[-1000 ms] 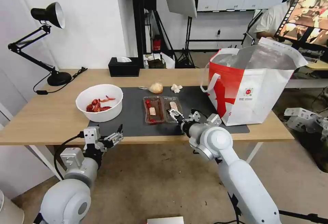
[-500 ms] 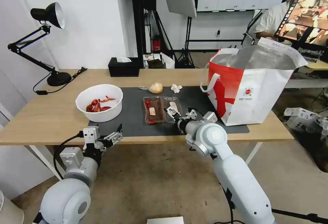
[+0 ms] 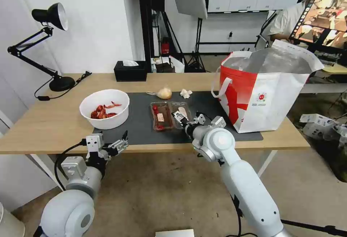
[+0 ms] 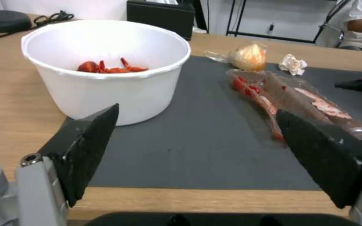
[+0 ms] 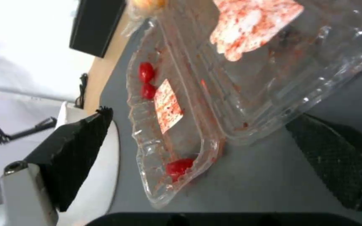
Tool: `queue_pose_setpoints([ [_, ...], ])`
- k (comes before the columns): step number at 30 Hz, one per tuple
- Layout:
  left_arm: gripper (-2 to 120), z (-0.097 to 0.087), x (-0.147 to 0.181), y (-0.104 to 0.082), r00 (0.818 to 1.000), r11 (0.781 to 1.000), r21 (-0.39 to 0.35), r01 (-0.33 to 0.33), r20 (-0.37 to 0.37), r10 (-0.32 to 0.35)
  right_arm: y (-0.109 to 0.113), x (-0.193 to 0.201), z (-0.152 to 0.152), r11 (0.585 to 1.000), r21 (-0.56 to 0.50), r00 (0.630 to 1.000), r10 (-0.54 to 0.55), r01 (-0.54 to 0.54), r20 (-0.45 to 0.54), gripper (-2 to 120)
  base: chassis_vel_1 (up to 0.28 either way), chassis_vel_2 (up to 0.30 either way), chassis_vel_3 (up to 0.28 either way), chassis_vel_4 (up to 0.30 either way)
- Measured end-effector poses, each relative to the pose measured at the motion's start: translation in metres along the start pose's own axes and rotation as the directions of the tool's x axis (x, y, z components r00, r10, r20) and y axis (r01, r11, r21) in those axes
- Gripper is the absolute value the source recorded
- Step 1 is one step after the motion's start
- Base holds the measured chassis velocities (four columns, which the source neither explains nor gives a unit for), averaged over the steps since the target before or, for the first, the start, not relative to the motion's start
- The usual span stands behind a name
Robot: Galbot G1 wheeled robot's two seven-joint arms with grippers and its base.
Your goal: Pick up the trash from the table and place it into the takeout bag.
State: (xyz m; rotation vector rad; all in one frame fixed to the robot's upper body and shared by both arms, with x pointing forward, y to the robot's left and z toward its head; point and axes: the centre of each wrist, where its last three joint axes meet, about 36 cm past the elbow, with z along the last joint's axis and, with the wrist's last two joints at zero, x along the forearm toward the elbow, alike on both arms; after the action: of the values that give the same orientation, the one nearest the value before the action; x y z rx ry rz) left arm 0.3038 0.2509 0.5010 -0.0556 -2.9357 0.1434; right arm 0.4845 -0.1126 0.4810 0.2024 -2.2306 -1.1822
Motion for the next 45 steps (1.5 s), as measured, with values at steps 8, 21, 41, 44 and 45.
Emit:
queue_pose_setpoints([
  [8,100,0.002,0.001,0.0,1.0,1.0,0.003,0.003,0.001,-0.003,-0.019,-0.007,0.026,0.967,0.253,0.985,-0.079,0.038,0.152,100,0.0,0.0,0.0,0.0],
  [21,100,0.002,0.001,0.001,1.0,1.0,0.005,0.007,0.01,-0.007,-0.027,-0.017,0.035,0.887,0.46,0.959,-0.162,0.038,0.232,100,0.0,0.0,0.0,0.0],
  [41,100,0.002,0.004,0.001,0.999,1.0,0.0,0.017,0.027,-0.017,0.013,-0.02,0.03,0.855,0.498,0.979,-0.197,0.145,0.054,100,0.0,0.0,0.0,0.0],
  [44,100,0.001,0.005,0.001,0.999,1.0,0.0,0.017,0.031,-0.017,0.025,-0.019,0.022,0.912,0.378,0.986,-0.169,0.161,-0.01,100,0.0,0.0,0.0,0.0],
  [45,100,0.001,0.005,0.001,0.999,1.0,0.0,0.016,0.032,-0.016,0.026,-0.019,0.02,0.918,0.363,0.985,-0.169,0.164,-0.016,100,0.0,0.0,0.0,0.0],
])
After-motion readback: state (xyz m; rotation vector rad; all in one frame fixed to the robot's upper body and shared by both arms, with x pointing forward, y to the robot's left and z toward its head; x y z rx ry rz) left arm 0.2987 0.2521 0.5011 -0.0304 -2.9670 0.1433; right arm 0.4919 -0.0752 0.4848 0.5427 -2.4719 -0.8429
